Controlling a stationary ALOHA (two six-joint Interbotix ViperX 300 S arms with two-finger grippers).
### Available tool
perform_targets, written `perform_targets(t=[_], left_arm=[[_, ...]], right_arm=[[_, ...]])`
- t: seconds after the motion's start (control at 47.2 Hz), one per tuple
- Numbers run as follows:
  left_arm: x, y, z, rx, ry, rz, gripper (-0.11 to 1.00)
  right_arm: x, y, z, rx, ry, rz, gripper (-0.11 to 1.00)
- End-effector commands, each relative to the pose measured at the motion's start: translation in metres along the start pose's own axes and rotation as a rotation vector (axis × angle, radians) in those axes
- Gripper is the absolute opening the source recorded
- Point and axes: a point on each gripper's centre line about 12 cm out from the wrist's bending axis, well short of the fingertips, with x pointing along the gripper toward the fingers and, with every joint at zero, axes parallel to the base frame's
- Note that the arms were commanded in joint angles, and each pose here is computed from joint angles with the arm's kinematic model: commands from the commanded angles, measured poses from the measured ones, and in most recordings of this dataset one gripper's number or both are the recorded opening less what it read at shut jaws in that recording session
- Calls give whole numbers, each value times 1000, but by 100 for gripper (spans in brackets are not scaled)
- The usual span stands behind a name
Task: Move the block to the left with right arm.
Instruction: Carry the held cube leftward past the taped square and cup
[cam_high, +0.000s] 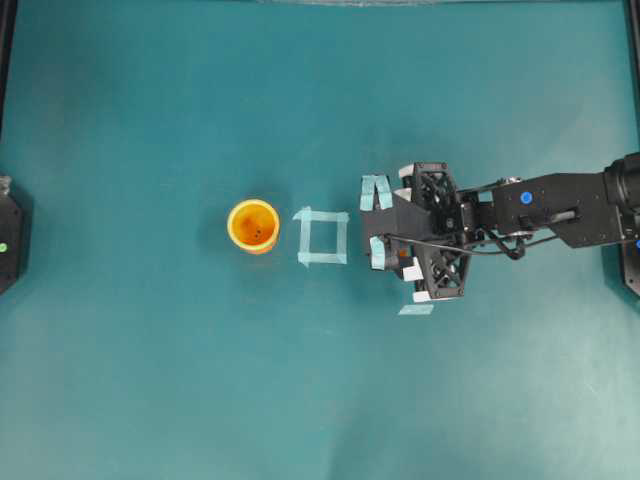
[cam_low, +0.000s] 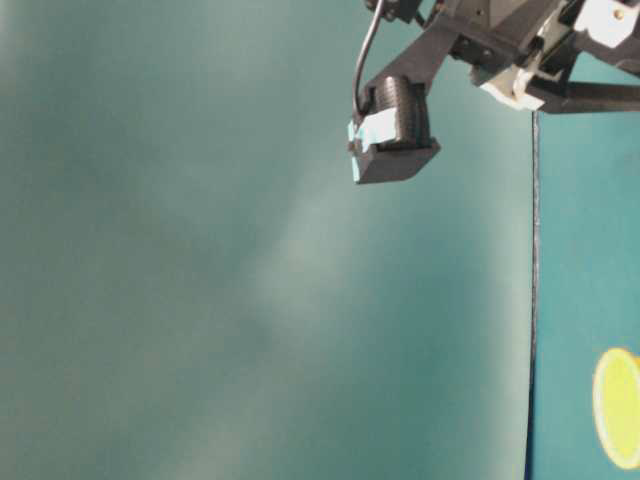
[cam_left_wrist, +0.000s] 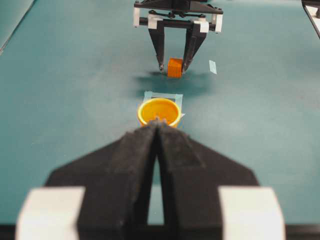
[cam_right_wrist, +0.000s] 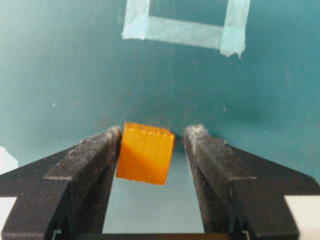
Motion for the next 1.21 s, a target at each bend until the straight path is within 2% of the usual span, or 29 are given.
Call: perform_targets(t=[0.0,0.085,0.233,0.403,0.53,0.763,1.187], left_arm=[[-1,0,6,0,-9,4,0],[0,0,5,-2,-5,4,0],[-1,0,6,-2,-5,4,0],[-3,0,5,-4,14,4,0],[-3,0,5,-4,18,6,0],[-3,0,5,-2,20,5,0],[-3,0,6,1,20,5,0]], right_arm=[[-4,0,5,11,-20,0,57],[-4,0,6,25,-23,0,54],[-9,-2,18,58,-52,-2,42],[-36,-6,56,136,-122,-11,41],[-55,-11,86,156,-186,-16,41],[-74,-15,138,146,-317,-20,41],[-72,-27,234,112,-535,-44,41]])
